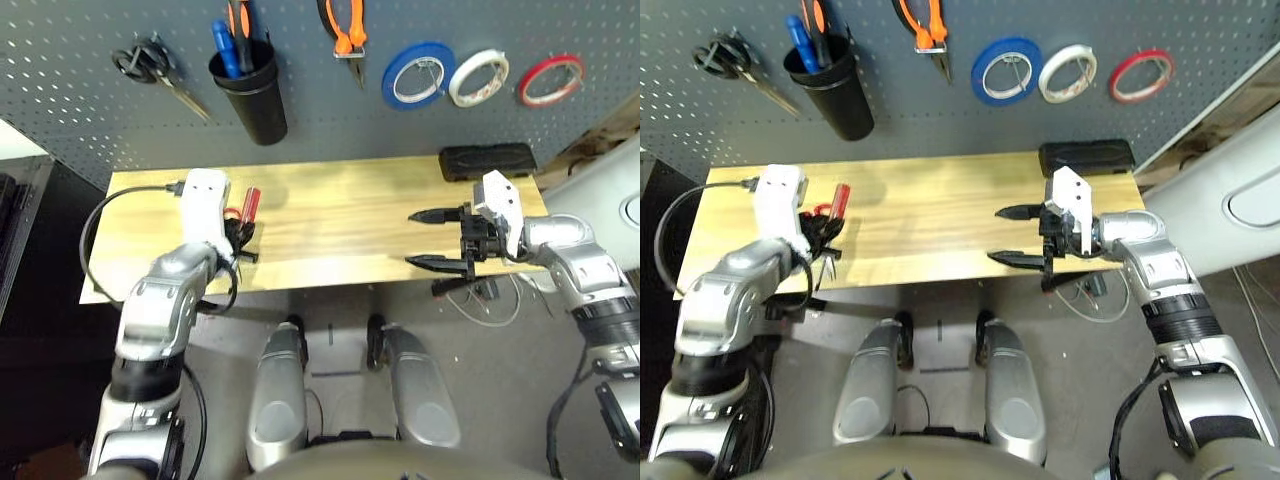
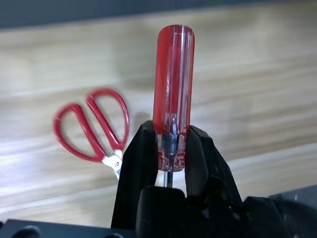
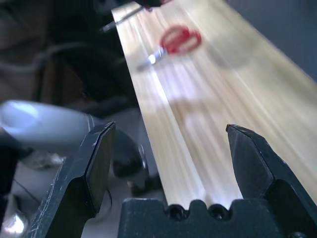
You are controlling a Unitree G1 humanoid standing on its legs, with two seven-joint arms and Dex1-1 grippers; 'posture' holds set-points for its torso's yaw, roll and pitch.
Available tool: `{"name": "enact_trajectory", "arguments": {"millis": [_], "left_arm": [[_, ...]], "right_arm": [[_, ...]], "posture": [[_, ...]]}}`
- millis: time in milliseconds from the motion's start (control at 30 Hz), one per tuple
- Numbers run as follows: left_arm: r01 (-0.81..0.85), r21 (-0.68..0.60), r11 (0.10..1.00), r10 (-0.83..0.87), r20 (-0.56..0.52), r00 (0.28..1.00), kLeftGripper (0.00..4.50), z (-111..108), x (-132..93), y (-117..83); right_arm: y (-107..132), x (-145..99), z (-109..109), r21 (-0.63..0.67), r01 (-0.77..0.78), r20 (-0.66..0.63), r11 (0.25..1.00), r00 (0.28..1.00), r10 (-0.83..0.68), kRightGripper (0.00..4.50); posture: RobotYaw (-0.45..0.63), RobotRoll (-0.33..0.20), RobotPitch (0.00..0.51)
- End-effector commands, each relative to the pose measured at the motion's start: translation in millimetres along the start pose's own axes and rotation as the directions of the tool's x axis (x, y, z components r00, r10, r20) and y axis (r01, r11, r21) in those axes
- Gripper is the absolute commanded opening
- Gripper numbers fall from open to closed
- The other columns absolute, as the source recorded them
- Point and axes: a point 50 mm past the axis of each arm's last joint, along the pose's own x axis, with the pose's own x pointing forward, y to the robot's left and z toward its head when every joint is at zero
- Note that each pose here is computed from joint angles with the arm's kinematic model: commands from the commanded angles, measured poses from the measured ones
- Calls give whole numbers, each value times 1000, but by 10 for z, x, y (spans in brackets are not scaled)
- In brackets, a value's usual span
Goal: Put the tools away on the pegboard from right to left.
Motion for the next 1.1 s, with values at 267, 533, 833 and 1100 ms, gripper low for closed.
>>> {"name": "enact_trajectory", "arguments": {"millis": [267,533,833,1100], "left_arm": [[33,97,995,-65,344,937,835,392,-295,127],[47,83,995,-86,569,818,835,988,-393,198],[169,4,986,-118,730,674,835,1603,-413,67],[228,-73,971,-72,818,570,835,1943,-398,49]], "right_arm": [[43,-283,421,-31,-25,139,999,990,29,4500],[-38,-500,771,-77,20,205,997,979,-4,4500],[-106,-588,968,-123,71,236,990,971,-40,4500],[-126,-623,997,-122,105,253,987,965,-71,4500]], "posture": [[118,0,268],[102,0,260],[60,0,249],[47,0,234]]}}
